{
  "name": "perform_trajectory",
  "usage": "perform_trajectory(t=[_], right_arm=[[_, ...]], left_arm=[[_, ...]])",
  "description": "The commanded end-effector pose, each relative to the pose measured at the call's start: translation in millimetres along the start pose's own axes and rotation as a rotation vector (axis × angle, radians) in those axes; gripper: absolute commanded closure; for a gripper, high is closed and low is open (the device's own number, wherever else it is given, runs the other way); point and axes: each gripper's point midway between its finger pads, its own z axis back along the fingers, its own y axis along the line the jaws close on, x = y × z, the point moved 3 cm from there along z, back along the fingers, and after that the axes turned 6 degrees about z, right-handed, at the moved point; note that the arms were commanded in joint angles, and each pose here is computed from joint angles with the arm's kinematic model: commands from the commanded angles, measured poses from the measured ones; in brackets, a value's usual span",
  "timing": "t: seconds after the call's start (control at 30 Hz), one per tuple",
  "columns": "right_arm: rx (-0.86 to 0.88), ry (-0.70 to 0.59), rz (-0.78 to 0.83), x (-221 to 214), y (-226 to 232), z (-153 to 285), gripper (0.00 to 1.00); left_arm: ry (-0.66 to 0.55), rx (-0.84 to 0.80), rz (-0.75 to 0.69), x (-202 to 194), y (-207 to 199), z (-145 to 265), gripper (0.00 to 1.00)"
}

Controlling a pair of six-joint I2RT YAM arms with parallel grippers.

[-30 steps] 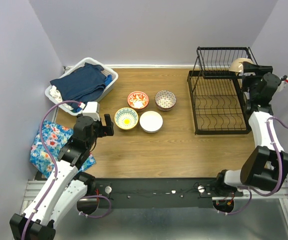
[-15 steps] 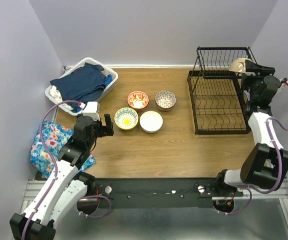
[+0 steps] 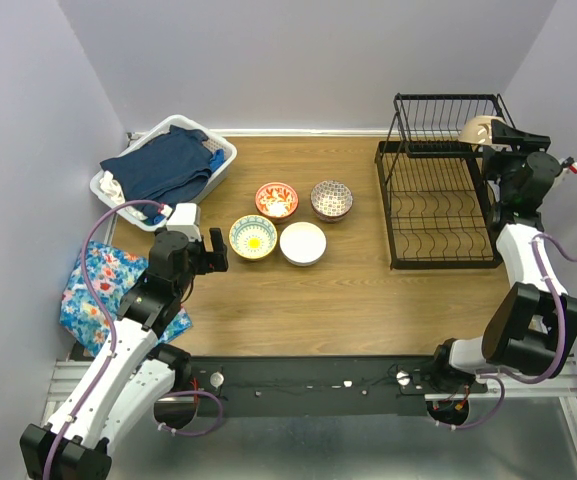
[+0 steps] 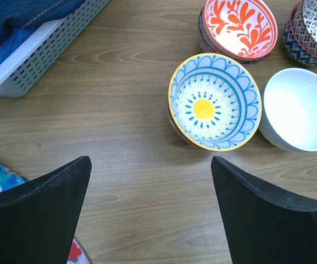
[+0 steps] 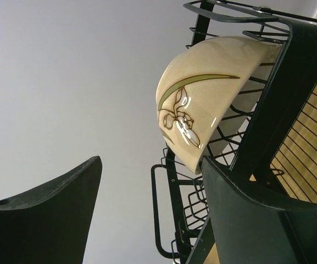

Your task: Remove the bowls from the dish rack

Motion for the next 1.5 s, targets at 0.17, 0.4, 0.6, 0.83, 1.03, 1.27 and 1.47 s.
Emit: perform_trajectory(t=[0.17,0.4,0.6,0.83,1.03,1.27,1.47], right_arm=[[-0.011,-0.025,-0.014,4,-7,-6,0.19],[0.024,-0.032,-0.029,4,-7,-10,0.19],[0.049,-0.033,-0.045,3,-8,-15,0.2],[0.082,-0.045,-0.052,5,-5,-21,0.2],[0.097,-0.046,-0.07,5,-7,-27,0.22],[0.118,-0.05,-0.088,6,-5,-31,0.23],[0.13,-0.059,-0.091,8,0,-37,0.25]], left_arm=[[-0.012,0.018,-0.013,0,3,-3,0.01],[-0.008,0.015,-0.013,-1,3,-3,0.01],[-0.006,0.014,-0.015,-1,2,-4,0.01],[0.005,0.016,-0.017,-3,2,-5,0.01],[0.008,0.016,-0.019,-3,2,-5,0.01],[0.014,0.021,-0.021,-4,3,-6,0.01],[0.018,0.024,-0.022,-4,3,-7,0.01]])
